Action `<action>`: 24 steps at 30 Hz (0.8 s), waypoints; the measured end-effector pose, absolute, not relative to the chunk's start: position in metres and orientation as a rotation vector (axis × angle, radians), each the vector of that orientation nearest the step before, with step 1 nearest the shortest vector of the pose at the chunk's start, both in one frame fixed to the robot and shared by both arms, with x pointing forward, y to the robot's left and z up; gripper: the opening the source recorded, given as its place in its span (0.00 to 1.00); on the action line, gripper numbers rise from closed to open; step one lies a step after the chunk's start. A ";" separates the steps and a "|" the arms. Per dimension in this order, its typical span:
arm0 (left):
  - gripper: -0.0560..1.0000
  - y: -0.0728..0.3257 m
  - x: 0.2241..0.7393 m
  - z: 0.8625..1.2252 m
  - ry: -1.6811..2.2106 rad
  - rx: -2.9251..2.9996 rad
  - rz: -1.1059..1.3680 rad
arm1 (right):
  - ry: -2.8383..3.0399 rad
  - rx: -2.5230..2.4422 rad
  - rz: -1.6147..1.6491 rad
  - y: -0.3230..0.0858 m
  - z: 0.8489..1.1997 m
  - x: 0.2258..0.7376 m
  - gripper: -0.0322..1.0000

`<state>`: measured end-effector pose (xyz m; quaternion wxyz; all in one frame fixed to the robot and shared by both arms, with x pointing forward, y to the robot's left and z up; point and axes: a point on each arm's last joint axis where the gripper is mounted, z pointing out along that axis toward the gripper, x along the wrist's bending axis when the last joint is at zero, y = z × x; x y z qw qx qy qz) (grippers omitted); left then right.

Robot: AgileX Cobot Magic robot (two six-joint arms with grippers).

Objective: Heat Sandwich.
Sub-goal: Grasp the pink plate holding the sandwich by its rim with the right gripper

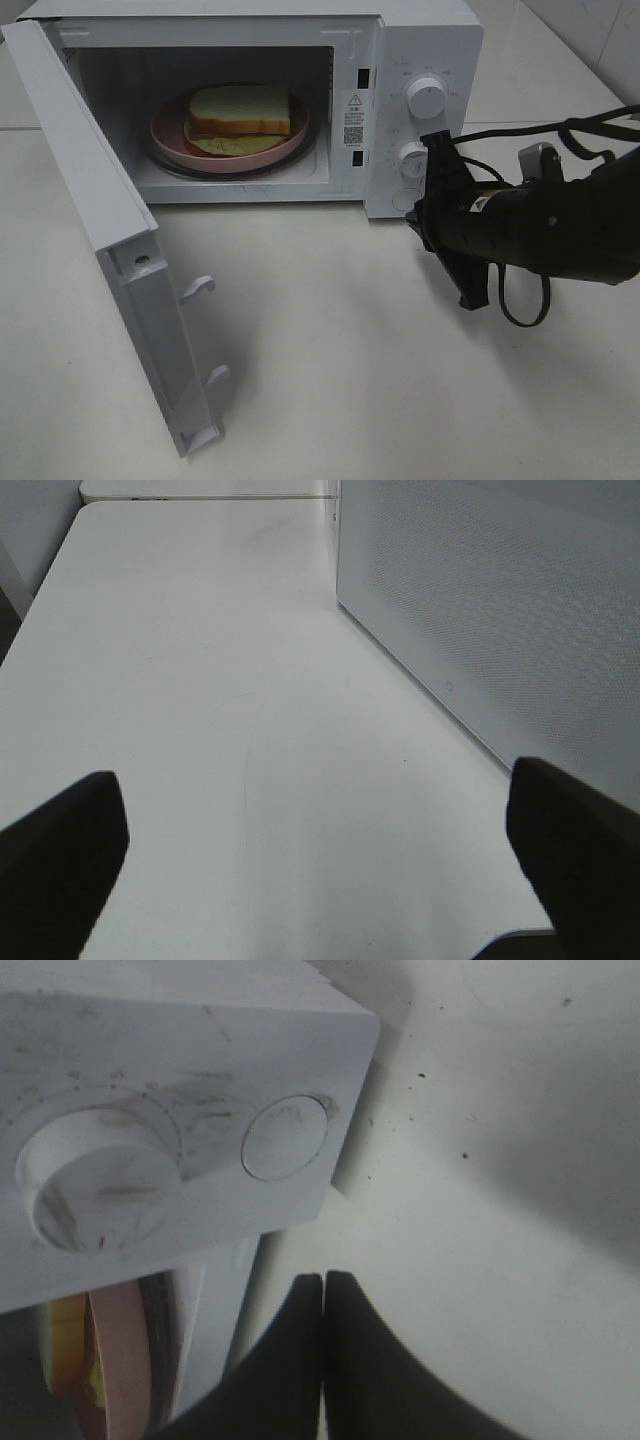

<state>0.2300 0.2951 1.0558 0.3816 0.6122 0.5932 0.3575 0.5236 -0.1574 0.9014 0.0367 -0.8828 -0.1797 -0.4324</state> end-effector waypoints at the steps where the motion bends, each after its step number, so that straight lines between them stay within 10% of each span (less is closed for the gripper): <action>1: 0.98 0.295 0.230 1.056 1.514 1.562 0.912 | -0.594 -2.711 -1.311 -0.158 0.904 0.521 0.06; 24: 0.98 0.295 0.230 1.056 1.514 1.562 0.912 | -1.750 -2.430 -0.982 -0.160 0.947 0.475 0.11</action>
